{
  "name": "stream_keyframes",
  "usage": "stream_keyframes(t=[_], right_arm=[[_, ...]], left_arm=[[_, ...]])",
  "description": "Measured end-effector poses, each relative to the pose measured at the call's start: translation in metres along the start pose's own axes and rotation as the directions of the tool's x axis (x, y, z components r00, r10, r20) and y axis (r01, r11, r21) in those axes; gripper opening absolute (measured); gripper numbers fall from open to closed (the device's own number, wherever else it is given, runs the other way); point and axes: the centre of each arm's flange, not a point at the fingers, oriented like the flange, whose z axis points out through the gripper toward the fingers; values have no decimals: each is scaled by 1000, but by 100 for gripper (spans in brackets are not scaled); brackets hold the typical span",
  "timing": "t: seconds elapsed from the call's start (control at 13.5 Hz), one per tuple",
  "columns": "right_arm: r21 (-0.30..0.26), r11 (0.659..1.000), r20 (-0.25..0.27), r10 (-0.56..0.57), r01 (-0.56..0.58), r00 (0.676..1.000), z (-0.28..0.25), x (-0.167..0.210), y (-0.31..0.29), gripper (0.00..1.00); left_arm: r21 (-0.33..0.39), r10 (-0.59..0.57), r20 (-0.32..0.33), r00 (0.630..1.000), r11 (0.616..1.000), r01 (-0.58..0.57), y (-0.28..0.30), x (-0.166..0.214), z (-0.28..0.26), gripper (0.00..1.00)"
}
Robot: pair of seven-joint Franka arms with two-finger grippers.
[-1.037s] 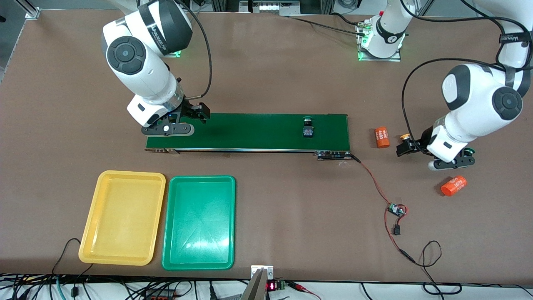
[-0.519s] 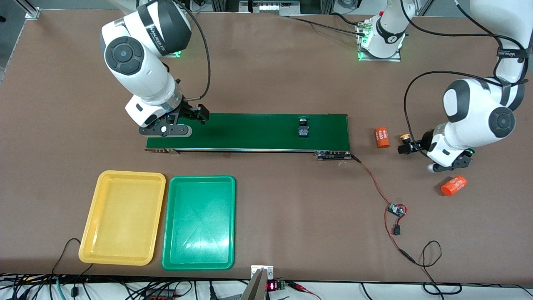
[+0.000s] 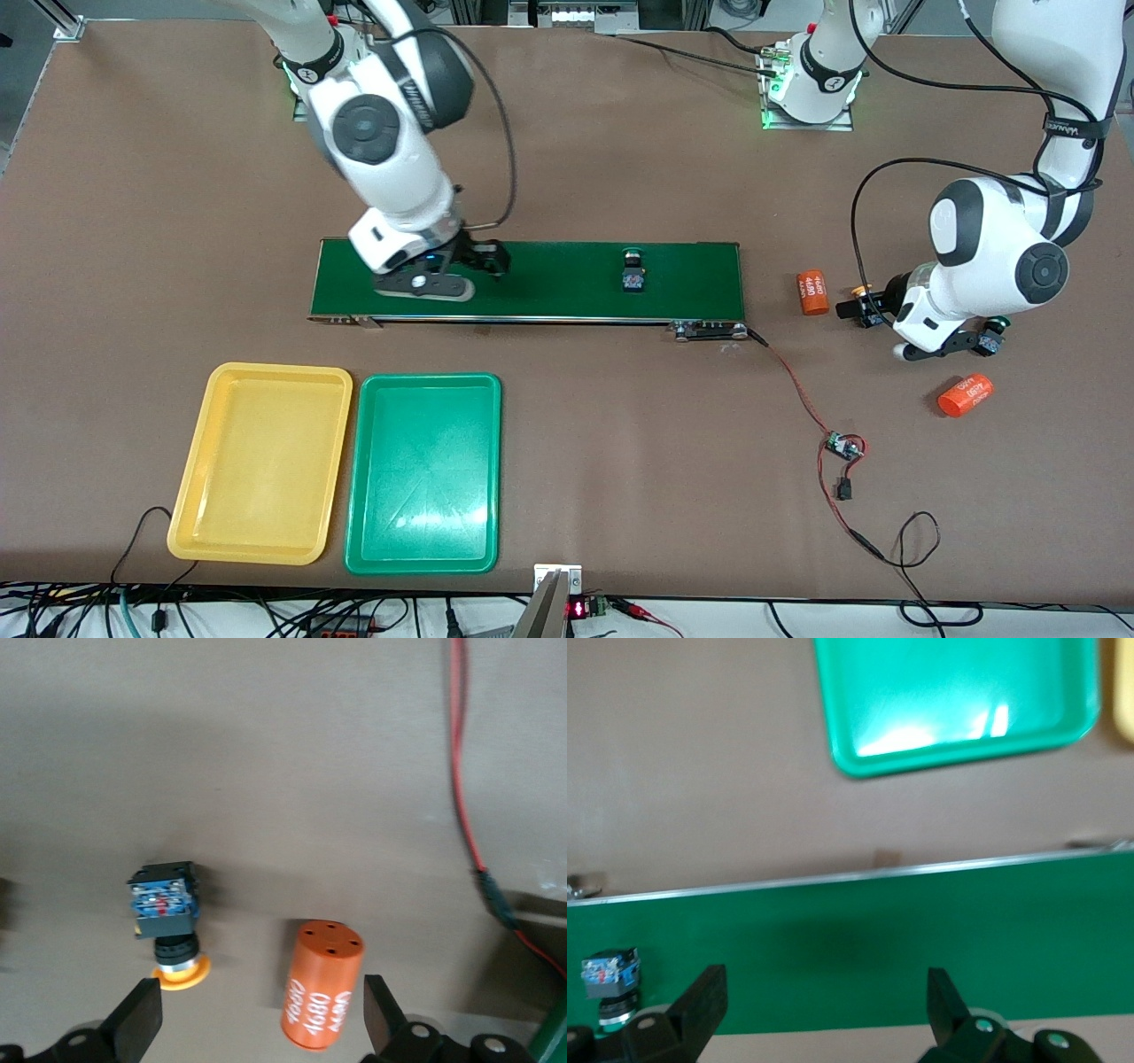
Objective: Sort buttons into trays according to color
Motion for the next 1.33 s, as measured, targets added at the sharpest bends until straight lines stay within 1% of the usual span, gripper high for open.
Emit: stream_keyframes(t=[0.15, 0.22, 0.37, 0.52, 0.74, 0.81, 0.89, 0.96, 1.04, 1.19, 1.33], right_arm=[[-14, 1000, 19, -9, 10, 1000, 24, -15, -18, 100], [-11, 1000, 18, -14, 14, 1000, 31, -17, -22, 100], [4, 1000, 4, -15, 15, 1000, 39, -15, -26, 100], [12, 1000, -4, -14, 14, 1000, 44, -13, -27, 100], [15, 1000, -7, -11, 11, 1000, 47, -12, -27, 100], [15, 1000, -7, -7, 7, 1000, 47, -13, -27, 100], [14, 1000, -6, -3, 3, 1000, 48, -15, -29, 100], [13, 1000, -4, -1, 1, 1000, 49, -17, -31, 100], [11, 1000, -2, 0, 0, 1000, 51, -19, -33, 100], [7, 1000, 4, -9, 9, 1000, 57, -25, -39, 100], [4, 1000, 7, 1, -1, 1000, 62, -35, -47, 100]], left_arm=[[54, 13, 10, 1000, 998, -13, -17, 4, 10, 100], [65, 10, 12, 1000, 998, -11, -25, 7, 15, 100], [68, -2, 16, 1000, 998, 1, -36, 11, 25, 100], [68, -9, 33, 999, 998, 7, -40, 12, 36, 100], [60, -22, 21, 1000, 998, 21, -49, 19, 56, 100], [59, -28, 28, 999, 998, 26, -52, 21, 64, 100], [58, -33, 37, 999, 998, 31, -55, 21, 70, 100], [58, -35, 43, 998, 998, 33, -57, 21, 74, 96], [59, -36, 50, 998, 998, 33, -58, 19, 77, 96], [61, -36, 65, 997, 998, 32, -58, 15, 83, 76], [60, -27, 77, 997, 998, 22, -52, 11, 84, 51]])
